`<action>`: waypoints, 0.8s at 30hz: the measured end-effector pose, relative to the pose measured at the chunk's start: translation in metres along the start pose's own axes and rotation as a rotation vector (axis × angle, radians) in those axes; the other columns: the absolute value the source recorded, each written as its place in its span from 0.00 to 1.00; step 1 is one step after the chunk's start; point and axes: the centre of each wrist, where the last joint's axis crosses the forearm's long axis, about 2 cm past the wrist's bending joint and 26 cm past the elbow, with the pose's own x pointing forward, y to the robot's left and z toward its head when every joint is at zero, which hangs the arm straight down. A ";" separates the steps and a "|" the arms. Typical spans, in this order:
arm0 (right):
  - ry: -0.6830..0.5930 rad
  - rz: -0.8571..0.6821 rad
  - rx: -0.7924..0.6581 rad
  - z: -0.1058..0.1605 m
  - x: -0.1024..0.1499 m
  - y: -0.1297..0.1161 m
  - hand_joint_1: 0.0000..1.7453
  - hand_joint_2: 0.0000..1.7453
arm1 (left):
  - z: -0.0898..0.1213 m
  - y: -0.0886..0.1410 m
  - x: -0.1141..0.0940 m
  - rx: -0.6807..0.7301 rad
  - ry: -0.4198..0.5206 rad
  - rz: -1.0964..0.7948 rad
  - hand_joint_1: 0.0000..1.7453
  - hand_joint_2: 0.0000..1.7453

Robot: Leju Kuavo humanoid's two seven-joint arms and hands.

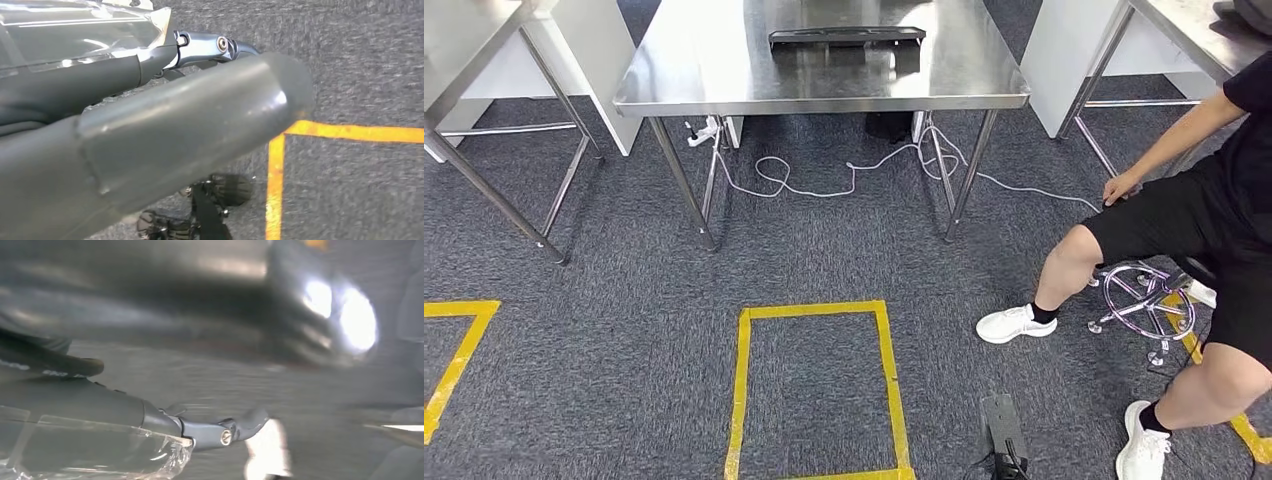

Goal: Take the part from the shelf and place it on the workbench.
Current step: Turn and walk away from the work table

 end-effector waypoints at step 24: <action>0.830 0.230 0.232 0.086 -0.092 0.017 0.00 0.00 | 0.000 -0.003 0.001 -0.040 -0.021 -0.029 0.00 0.00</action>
